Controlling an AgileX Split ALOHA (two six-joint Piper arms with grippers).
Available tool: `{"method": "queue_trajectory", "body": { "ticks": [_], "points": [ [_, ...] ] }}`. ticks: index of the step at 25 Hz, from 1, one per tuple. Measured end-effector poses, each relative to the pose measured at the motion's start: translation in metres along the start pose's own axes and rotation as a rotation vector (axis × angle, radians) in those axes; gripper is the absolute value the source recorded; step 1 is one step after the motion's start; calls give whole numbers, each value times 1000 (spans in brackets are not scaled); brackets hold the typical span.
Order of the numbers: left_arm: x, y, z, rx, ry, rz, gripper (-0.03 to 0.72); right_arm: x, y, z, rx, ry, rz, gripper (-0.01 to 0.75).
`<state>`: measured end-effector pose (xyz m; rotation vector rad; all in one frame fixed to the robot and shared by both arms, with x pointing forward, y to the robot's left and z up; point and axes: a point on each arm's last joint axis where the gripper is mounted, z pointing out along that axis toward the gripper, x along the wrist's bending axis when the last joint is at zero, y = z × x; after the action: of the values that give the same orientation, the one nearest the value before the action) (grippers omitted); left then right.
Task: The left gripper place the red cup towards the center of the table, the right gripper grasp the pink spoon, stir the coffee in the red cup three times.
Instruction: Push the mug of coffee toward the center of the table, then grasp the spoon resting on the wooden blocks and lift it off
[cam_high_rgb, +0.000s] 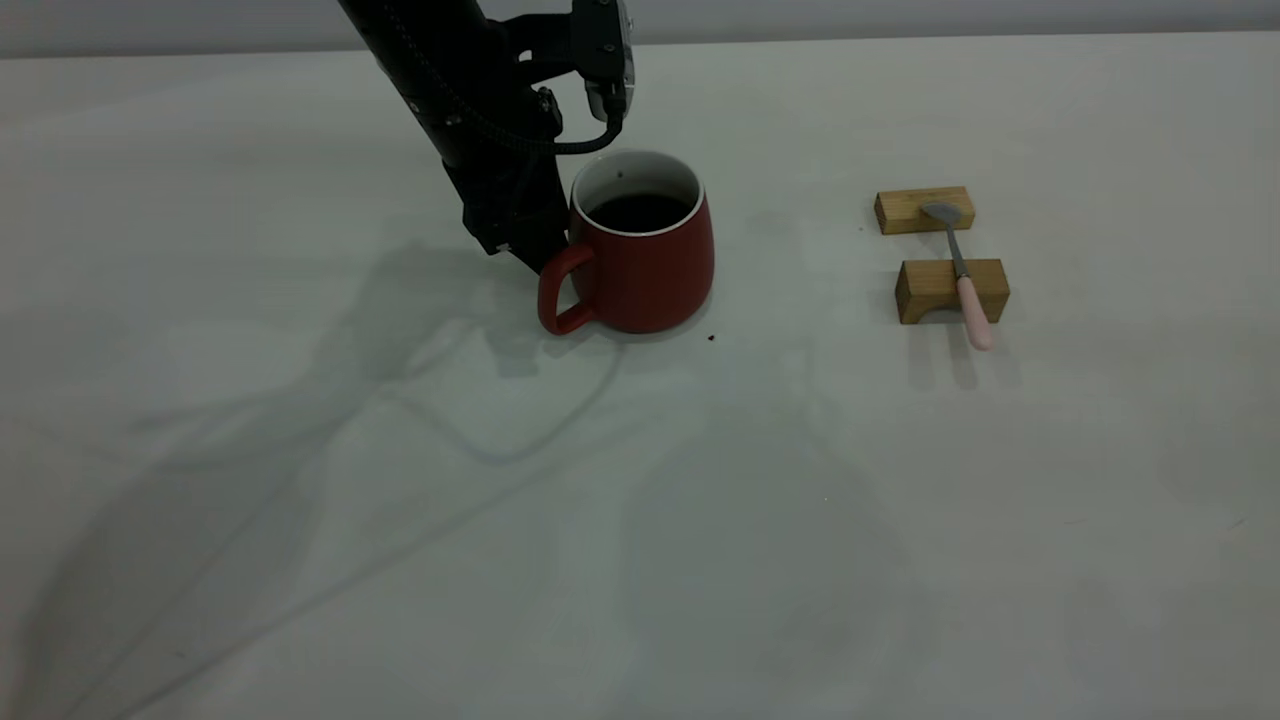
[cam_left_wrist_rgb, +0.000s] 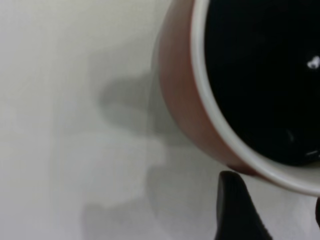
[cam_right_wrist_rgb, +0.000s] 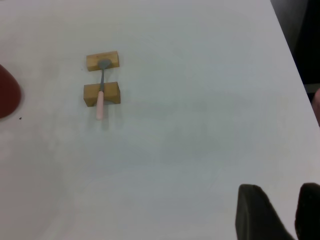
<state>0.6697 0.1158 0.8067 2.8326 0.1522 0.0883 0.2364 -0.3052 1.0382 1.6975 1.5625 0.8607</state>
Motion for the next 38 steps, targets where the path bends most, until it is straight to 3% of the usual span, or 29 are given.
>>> {"method": "queue_trajectory", "body": {
  "ticks": [6, 12, 16, 20, 23, 28, 32, 38],
  "points": [
    [0, -15, -22, 135, -56, -66, 446, 0, 0, 0, 0, 0, 0, 238],
    [15, -32, -108, 222, 62, -335, 446, 0, 0, 0, 0, 0, 0, 238],
    [0, -19, -191, 207, 106, -455, 446, 0, 0, 0, 0, 0, 0, 238],
    [-35, -7, -279, 163, 164, -564, 446, 0, 0, 0, 0, 0, 0, 238],
    [-58, 0, -332, 64, 276, -638, 446, 0, 0, 0, 0, 0, 0, 238],
    [-104, -3, -385, -64, 375, -826, 446, 0, 0, 0, 0, 0, 0, 238],
    [-154, -24, -382, -52, 348, -927, 446, 0, 0, 0, 0, 0, 0, 238],
    [-238, -66, -337, 26, 218, -1016, 446, 0, 0, 0, 0, 0, 0, 238]
  ]
}}
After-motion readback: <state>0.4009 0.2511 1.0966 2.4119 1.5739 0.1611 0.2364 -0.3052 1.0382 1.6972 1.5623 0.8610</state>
